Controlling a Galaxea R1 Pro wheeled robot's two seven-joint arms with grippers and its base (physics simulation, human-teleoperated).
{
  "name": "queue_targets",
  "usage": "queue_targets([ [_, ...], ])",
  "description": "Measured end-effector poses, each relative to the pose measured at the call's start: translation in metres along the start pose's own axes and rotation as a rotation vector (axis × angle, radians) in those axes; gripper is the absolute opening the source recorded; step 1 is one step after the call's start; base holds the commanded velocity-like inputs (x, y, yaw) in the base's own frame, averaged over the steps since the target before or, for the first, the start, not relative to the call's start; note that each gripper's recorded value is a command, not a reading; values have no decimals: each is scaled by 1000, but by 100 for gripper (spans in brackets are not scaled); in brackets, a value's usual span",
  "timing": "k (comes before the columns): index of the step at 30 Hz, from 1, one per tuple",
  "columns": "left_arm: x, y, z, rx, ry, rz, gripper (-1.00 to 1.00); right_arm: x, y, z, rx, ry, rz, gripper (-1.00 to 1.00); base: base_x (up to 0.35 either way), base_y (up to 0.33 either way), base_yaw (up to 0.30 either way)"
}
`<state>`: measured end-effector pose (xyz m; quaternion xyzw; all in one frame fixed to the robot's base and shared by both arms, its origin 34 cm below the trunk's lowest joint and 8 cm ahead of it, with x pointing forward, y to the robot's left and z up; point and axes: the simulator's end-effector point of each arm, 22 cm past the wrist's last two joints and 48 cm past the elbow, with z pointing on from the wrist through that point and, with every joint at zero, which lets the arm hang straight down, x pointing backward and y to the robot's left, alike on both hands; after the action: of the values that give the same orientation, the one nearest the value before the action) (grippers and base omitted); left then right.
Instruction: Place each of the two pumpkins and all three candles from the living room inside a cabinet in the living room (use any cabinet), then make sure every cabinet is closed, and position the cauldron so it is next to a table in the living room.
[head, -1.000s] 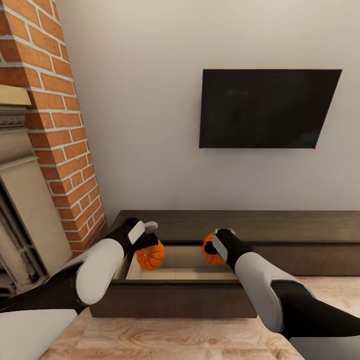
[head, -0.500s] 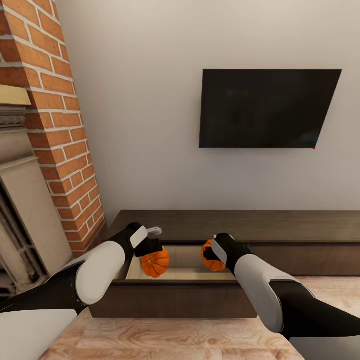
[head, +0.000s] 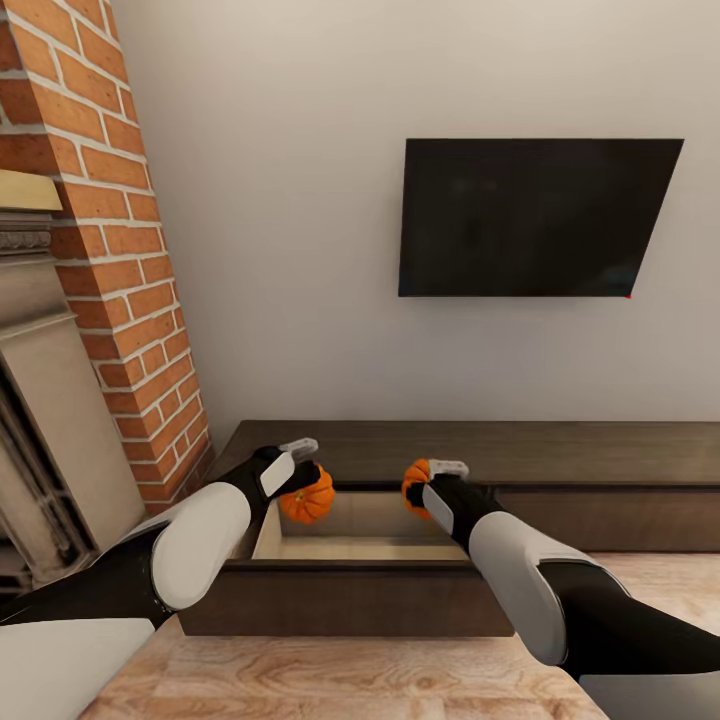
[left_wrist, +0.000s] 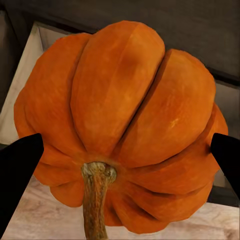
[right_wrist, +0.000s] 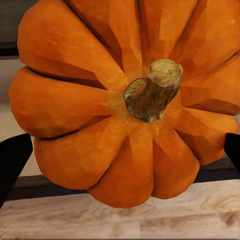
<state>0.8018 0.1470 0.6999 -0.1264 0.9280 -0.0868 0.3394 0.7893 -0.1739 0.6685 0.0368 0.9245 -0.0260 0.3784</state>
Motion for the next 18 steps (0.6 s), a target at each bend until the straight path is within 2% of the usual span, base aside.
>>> queue_targets([
  [4, -3, 0, 0, -2, -14, -3, -100, 6, 0, 2, 2, 1, -7, -100, 0, 0, 0],
  [18, 19, 9, 19, -3, -16, -3, -100, 34, 1, 20, 0, 8, -8, -100, 0, 0, 0],
])
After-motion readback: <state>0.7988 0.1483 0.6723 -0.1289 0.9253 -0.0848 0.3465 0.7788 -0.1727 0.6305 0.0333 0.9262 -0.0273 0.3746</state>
